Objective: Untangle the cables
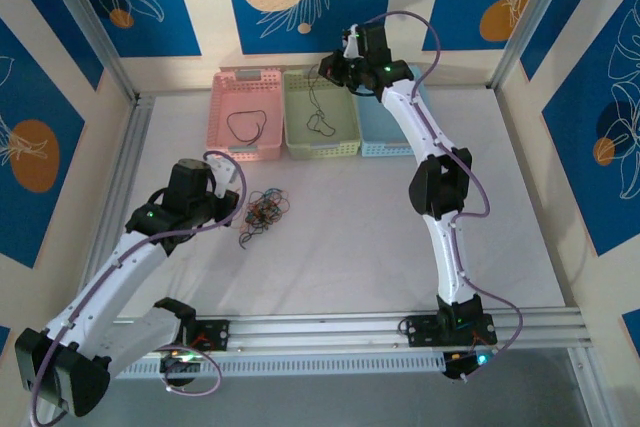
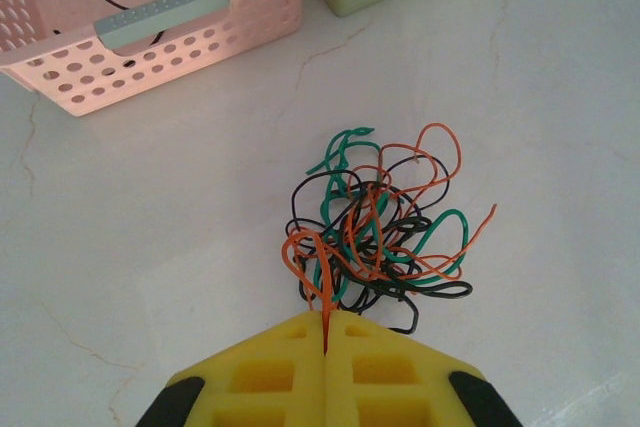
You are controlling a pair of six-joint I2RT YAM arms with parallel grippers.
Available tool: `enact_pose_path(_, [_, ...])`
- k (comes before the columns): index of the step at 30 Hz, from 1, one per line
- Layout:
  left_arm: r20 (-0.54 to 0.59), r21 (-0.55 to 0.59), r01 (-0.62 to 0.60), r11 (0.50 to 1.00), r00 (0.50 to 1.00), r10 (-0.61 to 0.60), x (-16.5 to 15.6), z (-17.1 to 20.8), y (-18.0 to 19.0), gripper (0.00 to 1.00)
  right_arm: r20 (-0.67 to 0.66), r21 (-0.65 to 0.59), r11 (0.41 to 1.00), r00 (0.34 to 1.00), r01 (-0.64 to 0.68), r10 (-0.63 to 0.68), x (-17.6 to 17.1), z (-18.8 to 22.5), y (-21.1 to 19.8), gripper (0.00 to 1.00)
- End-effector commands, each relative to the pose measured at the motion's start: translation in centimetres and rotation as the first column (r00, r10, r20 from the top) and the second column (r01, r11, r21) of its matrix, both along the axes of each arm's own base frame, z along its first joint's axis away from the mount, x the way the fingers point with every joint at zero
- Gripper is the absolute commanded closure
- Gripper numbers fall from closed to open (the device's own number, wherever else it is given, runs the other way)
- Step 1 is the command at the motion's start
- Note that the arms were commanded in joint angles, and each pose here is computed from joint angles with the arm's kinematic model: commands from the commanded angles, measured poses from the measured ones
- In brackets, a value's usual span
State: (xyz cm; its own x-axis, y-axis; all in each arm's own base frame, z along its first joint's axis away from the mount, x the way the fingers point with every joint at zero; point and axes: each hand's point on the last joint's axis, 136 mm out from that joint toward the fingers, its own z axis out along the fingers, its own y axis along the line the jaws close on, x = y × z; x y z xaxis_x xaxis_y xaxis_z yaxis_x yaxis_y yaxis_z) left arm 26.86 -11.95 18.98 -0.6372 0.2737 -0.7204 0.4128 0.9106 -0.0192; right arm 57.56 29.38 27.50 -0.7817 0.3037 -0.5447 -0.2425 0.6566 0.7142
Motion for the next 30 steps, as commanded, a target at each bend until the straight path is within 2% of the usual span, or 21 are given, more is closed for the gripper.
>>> enact_pose_path(1, [0.025, 0.034, -0.028, 0.999, 0.999, 0.027, 0.0, 0.2, 0.7, 1.0, 0.26, 0.094, 0.981, 0.955, -0.172, 0.143, -4.8, 12.0, 3.4, 1.0])
enact_pose_path(5, [0.046, 0.085, -0.095, 0.992, 0.995, 0.091, 0.3, 0.4, 2.3, 1.0, 0.394, 0.111, 0.965, 0.902, -0.239, 0.178, -7.6, 17.2, 5.4, 1.0])
enact_pose_path(9, [0.099, 0.143, -0.185, 0.972, 0.98, 0.172, 0.6, 1.2, 4.3, 1.0, 0.447, 0.109, 0.957, 0.873, -0.27, 0.196, -9.3, 19.3, 6.6, 1.0])
enact_pose_path(19, [0.222, 0.181, -0.358, 0.916, 0.922, 0.317, 0.3, 3.4, 8.4, 1.0, 0.497, 0.018, 0.941, 0.819, -0.339, 0.286, -12.4, 19.2, 9.0, 1.0])
enact_pose_path(30, [0.245, 0.153, -0.337, 0.929, 0.924, 0.295, 0.2, 3.8, 8.1, 1.0, 0.556, -0.002, 0.921, 0.765, -0.39, 0.326, -12.7, 18.9, 10.9, 1.0])
